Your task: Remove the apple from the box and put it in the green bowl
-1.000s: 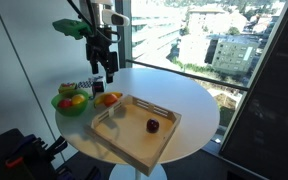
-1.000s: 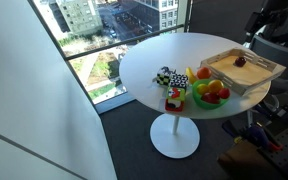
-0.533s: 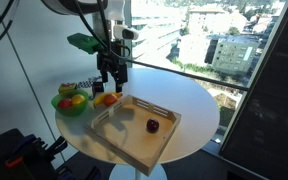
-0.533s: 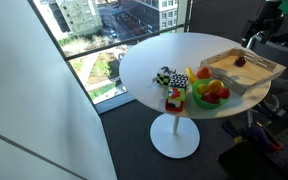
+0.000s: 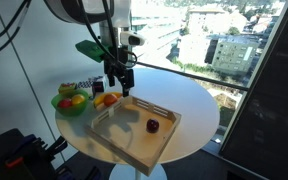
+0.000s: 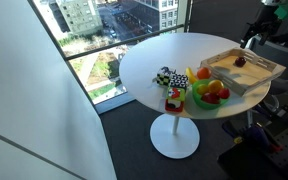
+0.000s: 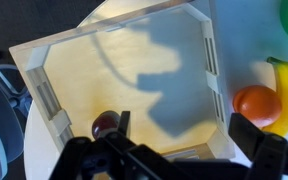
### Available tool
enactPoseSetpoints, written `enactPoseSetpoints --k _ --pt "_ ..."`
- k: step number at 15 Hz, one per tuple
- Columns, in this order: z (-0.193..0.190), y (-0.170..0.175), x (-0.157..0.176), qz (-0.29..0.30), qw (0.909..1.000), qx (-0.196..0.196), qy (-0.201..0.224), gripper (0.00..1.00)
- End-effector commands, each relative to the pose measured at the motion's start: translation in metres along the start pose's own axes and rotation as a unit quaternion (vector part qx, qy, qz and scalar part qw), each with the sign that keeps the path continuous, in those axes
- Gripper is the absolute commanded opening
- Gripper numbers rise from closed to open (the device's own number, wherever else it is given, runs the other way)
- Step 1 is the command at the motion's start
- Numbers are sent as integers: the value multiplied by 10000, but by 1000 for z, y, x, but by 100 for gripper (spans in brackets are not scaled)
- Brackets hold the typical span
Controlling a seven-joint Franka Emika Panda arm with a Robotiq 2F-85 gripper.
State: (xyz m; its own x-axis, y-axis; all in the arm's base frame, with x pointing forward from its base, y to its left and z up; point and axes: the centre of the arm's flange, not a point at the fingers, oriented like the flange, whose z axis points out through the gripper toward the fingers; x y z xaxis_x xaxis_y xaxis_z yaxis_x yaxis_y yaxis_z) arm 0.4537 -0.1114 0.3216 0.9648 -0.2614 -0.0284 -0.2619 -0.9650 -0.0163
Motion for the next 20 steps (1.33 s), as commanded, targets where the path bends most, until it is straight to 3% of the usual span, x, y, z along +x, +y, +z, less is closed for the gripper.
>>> enactPoseSetpoints --k 1,20 --pt "0 0 0 0 10000 0 3 100" --pt "42 33 38 430 9988 -97 -207 100"
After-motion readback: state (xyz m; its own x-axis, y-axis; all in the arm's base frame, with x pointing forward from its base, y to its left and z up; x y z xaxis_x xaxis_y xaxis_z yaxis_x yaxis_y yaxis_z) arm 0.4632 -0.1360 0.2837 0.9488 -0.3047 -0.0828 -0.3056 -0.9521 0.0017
